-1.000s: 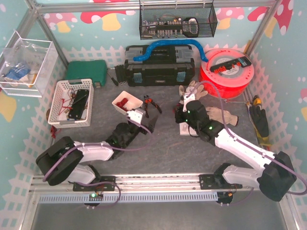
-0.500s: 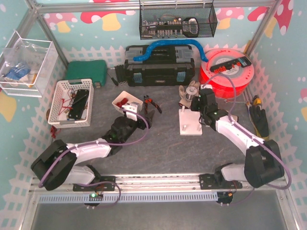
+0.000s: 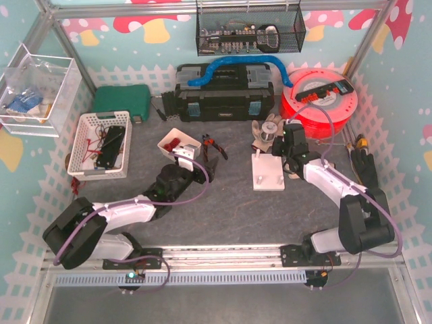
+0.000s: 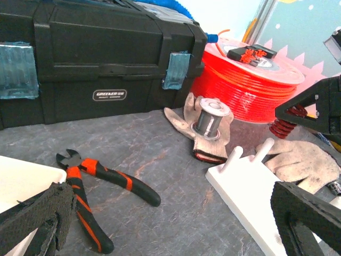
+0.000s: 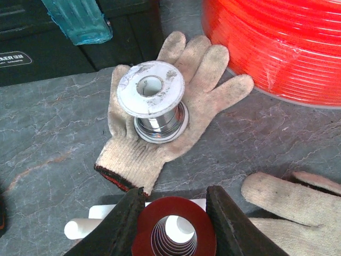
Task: Install the large spring
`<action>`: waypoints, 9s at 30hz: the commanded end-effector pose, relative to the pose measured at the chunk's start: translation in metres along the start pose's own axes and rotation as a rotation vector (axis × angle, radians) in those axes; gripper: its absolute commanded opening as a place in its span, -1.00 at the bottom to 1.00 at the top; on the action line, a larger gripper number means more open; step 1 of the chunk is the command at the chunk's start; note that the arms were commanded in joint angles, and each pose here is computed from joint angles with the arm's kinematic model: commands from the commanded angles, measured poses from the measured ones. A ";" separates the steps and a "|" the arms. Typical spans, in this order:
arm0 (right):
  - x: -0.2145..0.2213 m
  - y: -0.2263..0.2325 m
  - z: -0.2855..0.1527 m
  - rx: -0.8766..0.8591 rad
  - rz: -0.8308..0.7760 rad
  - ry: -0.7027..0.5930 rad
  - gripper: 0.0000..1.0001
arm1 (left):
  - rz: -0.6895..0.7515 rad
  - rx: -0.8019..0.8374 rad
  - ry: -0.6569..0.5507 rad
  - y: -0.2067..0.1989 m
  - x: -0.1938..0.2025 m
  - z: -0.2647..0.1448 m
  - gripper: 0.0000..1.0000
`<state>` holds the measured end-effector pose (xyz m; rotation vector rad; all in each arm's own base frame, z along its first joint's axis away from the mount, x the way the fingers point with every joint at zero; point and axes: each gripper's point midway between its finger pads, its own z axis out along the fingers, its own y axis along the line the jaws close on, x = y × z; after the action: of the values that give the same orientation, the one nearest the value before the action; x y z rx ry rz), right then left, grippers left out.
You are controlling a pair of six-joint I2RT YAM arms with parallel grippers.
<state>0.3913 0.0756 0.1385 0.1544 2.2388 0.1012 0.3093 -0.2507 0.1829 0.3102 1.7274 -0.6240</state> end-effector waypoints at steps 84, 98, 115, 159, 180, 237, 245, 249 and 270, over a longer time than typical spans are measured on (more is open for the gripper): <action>0.009 -0.001 0.012 -0.025 -0.032 0.043 0.03 | 0.015 -0.080 -0.049 0.014 -0.015 -0.009 0.98; -0.005 0.077 -0.059 -0.436 -0.080 -0.057 0.57 | -0.080 -0.439 0.284 0.109 0.005 0.018 0.96; -0.009 0.032 -0.064 -0.219 0.013 -0.241 0.93 | -0.181 -0.484 0.519 0.177 0.007 0.019 -0.18; -0.009 0.026 -0.067 -0.194 0.002 -0.271 0.91 | -0.121 -0.590 0.900 0.216 0.062 0.044 -0.36; -0.007 0.026 -0.064 -0.192 -0.004 -0.263 0.90 | -0.049 -0.683 0.839 0.226 0.030 0.027 -0.17; 0.001 0.136 -0.088 -0.657 0.130 -0.088 0.79 | -0.278 -0.320 0.445 0.151 -0.034 0.034 -1.00; -0.002 0.130 -0.095 -0.623 0.110 -0.130 0.79 | -0.294 -0.366 0.574 0.174 0.011 0.047 -1.00; -0.001 0.124 -0.094 -0.592 0.088 -0.142 0.80 | -0.305 -0.378 0.631 0.180 0.033 0.052 -1.00; -0.001 0.114 -0.091 -0.534 0.033 -0.170 0.82 | -0.265 -0.416 0.629 0.190 0.025 0.062 -1.00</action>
<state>0.3317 0.1899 0.2128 -0.0807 1.9670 0.7017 0.4399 -0.1297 0.0604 -0.0550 2.5787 -0.3393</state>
